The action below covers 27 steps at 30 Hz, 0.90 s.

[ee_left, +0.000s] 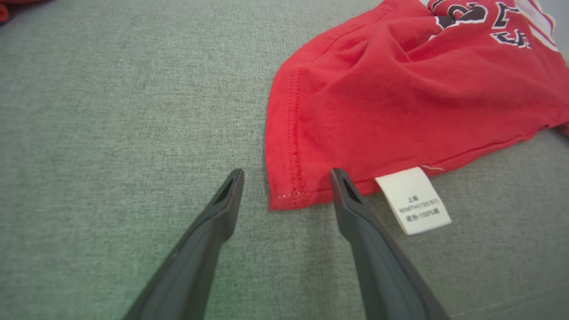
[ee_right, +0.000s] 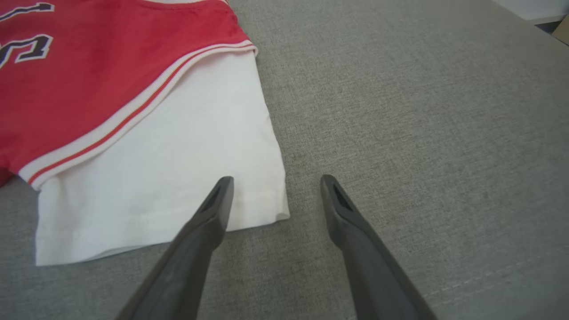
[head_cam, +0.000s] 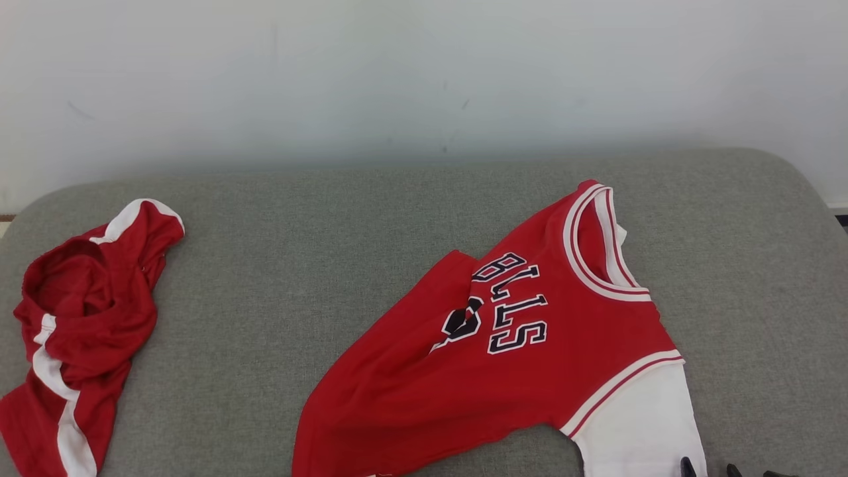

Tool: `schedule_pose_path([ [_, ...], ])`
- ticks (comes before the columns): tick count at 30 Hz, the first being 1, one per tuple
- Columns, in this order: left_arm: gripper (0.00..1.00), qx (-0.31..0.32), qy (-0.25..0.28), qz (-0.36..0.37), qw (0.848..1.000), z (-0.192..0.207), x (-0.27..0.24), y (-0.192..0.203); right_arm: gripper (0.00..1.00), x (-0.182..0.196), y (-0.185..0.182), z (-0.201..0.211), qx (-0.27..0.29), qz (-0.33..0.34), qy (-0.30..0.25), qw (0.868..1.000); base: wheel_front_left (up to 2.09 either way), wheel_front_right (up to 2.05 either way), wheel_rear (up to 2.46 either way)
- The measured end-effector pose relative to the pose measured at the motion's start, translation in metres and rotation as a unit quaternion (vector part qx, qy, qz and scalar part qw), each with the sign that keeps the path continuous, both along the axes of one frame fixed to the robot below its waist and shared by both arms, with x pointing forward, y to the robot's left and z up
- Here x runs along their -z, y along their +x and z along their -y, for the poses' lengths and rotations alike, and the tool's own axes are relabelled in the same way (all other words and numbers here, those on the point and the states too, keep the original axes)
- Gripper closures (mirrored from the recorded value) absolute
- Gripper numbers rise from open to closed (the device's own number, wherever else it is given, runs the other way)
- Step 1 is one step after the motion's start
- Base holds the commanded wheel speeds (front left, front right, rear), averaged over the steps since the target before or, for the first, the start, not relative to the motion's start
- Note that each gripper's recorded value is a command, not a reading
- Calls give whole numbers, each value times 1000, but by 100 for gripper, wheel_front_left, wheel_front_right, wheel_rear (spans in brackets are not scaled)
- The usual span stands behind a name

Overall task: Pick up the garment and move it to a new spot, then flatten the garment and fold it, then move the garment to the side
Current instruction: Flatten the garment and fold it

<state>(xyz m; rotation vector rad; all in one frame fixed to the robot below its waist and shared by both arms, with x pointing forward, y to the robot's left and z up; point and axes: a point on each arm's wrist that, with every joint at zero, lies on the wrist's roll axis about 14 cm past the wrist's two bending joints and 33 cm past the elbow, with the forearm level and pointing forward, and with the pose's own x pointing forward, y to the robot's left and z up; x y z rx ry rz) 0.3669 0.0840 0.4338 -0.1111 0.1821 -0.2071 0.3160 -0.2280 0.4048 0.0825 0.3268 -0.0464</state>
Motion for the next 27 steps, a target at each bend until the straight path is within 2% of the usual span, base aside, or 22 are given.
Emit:
schedule_pose_path([
  [13, 0, 3, -13, -23, 1000, 5, 10, 2, 0, 20, 10, -4, -5, -26, 6, 1000, 0, 0, 0],
  [15, 0, 6, -15, -25, 1000, 8, 11, 3, 47, 23, 13, -5, -7, -31, 6, 999, 0, 0, 0],
  [16, 35, 7, -16, -27, 999, 9, 11, 3, 99, 24, 14, -5, -8, -33, 6, 999, 0, 0, 0],
  [17, 71, 9, -17, -28, 999, 10, 11, 3, 100, 25, 15, -6, -10, -37, 7, 999, 0, 0, 0],
  [18, 100, 10, -19, -31, 999, 11, 13, 3, 100, 26, 16, -7, -10, -39, 9, 999, 0, 0, 0],
  [23, 100, 19, -20, -36, 999, 17, 13, 2, 100, 25, 20, -12, -11, -29, 20, 999, 0, 0, 0],
  [27, 100, 17, -20, -17, 1000, 17, 2, 5, 100, 17, 21, -18, -2, -7, 49, 999, 0, 0, 0],
])
